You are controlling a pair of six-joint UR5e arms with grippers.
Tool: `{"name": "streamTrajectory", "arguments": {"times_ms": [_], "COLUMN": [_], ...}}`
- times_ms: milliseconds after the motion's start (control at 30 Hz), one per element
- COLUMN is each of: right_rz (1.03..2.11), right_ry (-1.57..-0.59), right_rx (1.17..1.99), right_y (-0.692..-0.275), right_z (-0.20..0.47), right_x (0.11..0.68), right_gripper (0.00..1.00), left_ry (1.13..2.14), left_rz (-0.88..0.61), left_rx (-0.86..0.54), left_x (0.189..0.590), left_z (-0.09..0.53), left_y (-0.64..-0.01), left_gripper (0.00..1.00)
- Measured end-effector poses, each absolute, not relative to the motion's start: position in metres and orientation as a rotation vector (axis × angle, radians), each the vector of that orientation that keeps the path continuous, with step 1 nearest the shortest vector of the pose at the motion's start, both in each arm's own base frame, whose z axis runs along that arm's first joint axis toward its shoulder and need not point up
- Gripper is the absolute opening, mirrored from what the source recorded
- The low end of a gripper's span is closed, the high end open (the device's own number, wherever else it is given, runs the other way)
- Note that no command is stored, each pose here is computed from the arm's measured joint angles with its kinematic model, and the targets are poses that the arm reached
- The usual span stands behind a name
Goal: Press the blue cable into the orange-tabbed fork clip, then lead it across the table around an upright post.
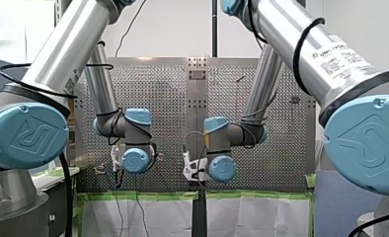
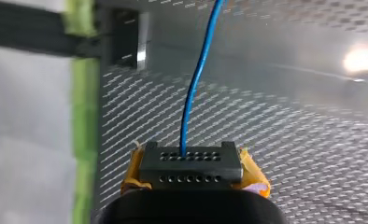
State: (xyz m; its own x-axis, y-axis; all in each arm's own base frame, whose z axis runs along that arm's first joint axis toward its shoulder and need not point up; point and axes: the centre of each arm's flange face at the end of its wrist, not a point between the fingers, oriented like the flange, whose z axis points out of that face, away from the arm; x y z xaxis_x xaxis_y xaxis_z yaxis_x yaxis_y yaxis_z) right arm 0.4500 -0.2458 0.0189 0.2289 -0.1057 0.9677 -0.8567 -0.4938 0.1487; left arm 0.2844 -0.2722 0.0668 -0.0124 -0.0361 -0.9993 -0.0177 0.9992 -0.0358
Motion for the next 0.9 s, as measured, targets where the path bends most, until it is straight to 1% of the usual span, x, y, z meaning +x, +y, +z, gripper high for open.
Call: {"name": "streamTrajectory", "arguments": {"times_ms": [133, 333, 367, 400, 533, 567, 700, 900], "right_rz": [1.273, 1.260, 1.259, 1.260, 1.305, 1.316, 1.370, 1.500], "right_ry": [-0.903, -0.906, -0.906, -0.907, -0.939, -0.946, -0.973, -0.992], "right_rx": [1.813, 1.822, 1.822, 1.821, 1.766, 1.755, 1.726, 1.684], "right_y": [-0.242, -0.241, -0.241, -0.242, -0.258, -0.262, -0.271, -0.278], "right_z": [0.012, 0.010, 0.010, 0.011, 0.026, 0.031, 0.050, 0.080], "right_x": [0.445, 0.443, 0.443, 0.443, 0.448, 0.450, 0.456, 0.465], "right_gripper": [0.00, 0.00, 0.00, 0.00, 0.00, 0.00, 0.00, 0.00], "left_ry": [1.583, 1.583, 1.583, 1.581, 1.580, 1.584, 1.595, 1.593], "left_rz": [-0.015, -0.015, -0.016, -0.018, -0.044, -0.049, -0.063, -0.101], "left_rx": [-0.042, -0.042, -0.043, -0.045, -0.051, -0.055, -0.079, -0.126], "left_x": [0.284, 0.284, 0.284, 0.284, 0.279, 0.276, 0.265, 0.252], "left_z": [0.067, 0.067, 0.067, 0.068, 0.072, 0.073, 0.077, 0.082], "left_y": [-0.272, -0.272, -0.272, -0.271, -0.267, -0.265, -0.256, -0.243], "left_gripper": [0.00, 0.00, 0.05, 0.05, 0.05, 0.08, 0.08, 0.08]}}
